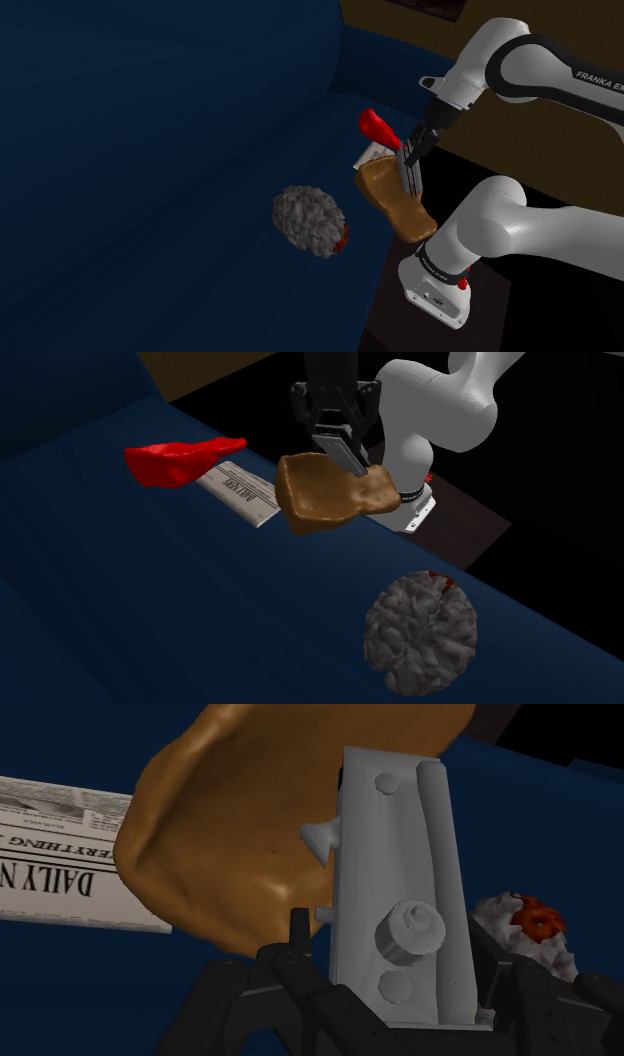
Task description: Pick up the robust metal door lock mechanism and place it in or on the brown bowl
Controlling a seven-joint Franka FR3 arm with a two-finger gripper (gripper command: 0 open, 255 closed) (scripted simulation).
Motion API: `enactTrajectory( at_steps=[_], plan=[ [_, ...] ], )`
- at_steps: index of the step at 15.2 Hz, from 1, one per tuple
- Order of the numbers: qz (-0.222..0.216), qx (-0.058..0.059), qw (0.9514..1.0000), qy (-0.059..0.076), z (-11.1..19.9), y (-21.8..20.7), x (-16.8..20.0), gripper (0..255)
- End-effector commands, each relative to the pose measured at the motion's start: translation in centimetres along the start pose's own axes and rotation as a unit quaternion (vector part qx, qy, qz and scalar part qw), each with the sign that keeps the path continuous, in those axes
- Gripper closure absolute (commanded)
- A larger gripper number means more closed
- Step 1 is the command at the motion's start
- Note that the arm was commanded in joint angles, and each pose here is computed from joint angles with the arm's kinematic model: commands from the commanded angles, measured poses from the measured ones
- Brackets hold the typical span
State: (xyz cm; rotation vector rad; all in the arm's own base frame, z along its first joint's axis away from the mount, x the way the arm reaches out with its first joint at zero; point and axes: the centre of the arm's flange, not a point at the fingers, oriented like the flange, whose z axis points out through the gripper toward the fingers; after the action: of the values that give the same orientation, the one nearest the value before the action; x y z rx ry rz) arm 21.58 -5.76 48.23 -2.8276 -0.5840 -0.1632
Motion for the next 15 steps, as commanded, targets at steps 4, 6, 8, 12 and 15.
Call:
enactTrajectory(
  at_steps=[4,6,8,12,15],
  plan=[
    [0.0,0.0,1.0,0.0,0.0,0.0,0.0,0],
    [0.0,0.0,1.0,0.0,0.0,0.0,0.0,0],
    [0.0,0.0,1.0,0.0,-1.3,0.0,0.0,0],
    [0.0,0.0,1.0,0.0,-5.0,0.0,0.0,0],
    [0.0,0.0,1.0,0.0,-5.0,0.0,0.0,0]
  ],
)
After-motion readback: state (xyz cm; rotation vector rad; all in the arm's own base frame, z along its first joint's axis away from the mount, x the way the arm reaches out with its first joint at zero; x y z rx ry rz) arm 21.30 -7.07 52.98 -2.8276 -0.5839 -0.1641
